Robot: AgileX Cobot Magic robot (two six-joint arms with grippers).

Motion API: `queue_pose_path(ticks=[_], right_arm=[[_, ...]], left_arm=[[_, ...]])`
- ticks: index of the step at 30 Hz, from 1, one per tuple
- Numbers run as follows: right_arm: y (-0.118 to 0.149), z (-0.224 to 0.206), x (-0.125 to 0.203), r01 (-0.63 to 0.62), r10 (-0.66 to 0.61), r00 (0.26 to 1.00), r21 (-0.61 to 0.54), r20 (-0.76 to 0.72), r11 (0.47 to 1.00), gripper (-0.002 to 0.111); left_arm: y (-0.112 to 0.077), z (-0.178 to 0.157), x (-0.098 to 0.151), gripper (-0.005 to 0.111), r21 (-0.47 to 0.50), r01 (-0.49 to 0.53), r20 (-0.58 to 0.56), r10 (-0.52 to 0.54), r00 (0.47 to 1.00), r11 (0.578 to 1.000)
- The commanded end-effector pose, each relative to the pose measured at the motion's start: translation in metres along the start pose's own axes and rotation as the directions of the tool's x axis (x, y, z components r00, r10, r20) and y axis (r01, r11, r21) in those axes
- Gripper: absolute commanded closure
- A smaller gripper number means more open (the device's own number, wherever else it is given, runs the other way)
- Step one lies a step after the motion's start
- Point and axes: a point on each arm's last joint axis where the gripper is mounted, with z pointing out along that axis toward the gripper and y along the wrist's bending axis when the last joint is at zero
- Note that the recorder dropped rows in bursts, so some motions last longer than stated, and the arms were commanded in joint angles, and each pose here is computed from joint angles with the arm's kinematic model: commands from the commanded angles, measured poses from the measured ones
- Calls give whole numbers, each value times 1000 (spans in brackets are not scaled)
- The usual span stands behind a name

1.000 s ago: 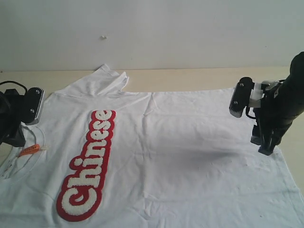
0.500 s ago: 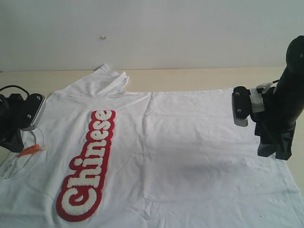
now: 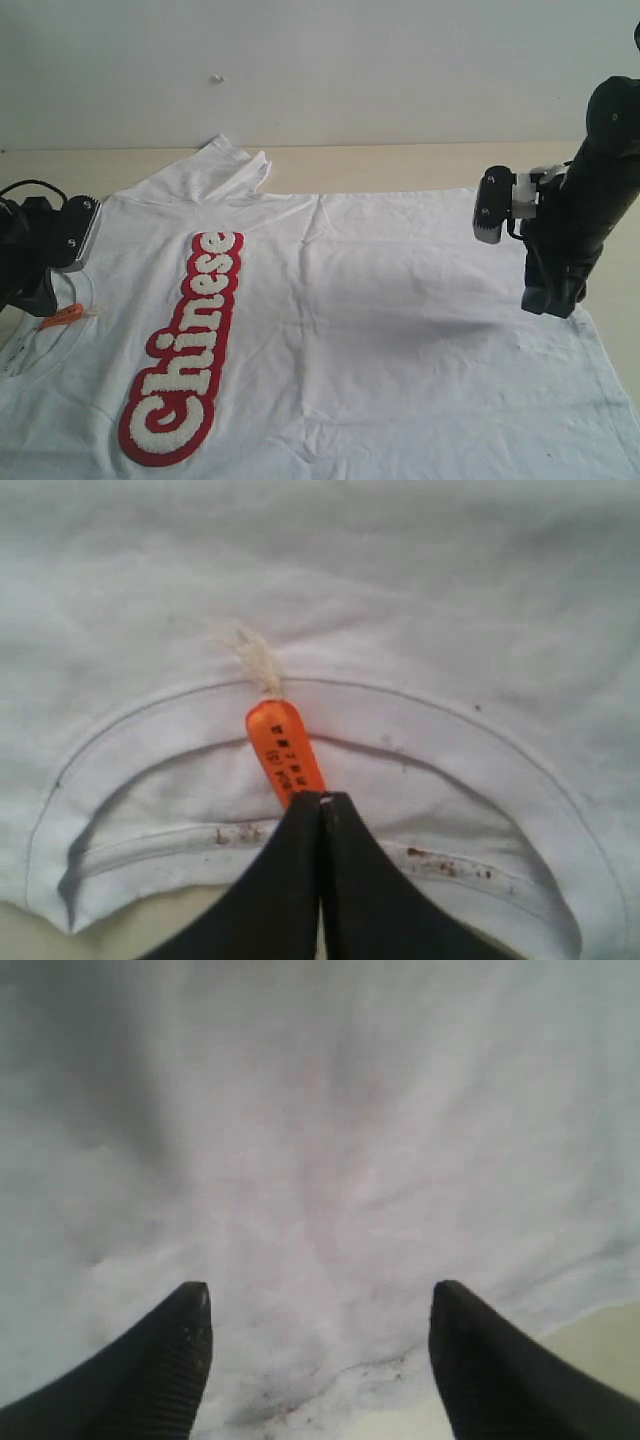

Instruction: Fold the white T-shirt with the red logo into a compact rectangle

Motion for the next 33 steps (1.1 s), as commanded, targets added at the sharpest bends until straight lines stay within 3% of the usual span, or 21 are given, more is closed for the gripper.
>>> queue_pose_path(ticks=[1,7,11,25,29,33], right_arm=[[-7,-1,1,-17,17,1000,53,11,998,35],[-7,-2,8,157,-154,985,40,-74,987,20],[-7,-2,9,170,-165,982,43,-89,985,10],[-6,-2,7,151,-148,986,36,-70,988,8],[-8,-2,6,148,-145,988,55,-62,987,8],[-8,-2,6,146,-142,988,58,-59,988,8]], left_arm=[[3,-1,1,107,-22,41,3,-41,999,999],[3,0,1,107,-19,41,3,-41,999,999],[3,0,1,107,-19,45,4,-45,999,999],[9,0,-3,107,-68,207,65,-202,977,976],[7,0,-4,107,-51,208,64,-204,977,977],[8,0,-5,107,-45,310,83,-305,949,950]])
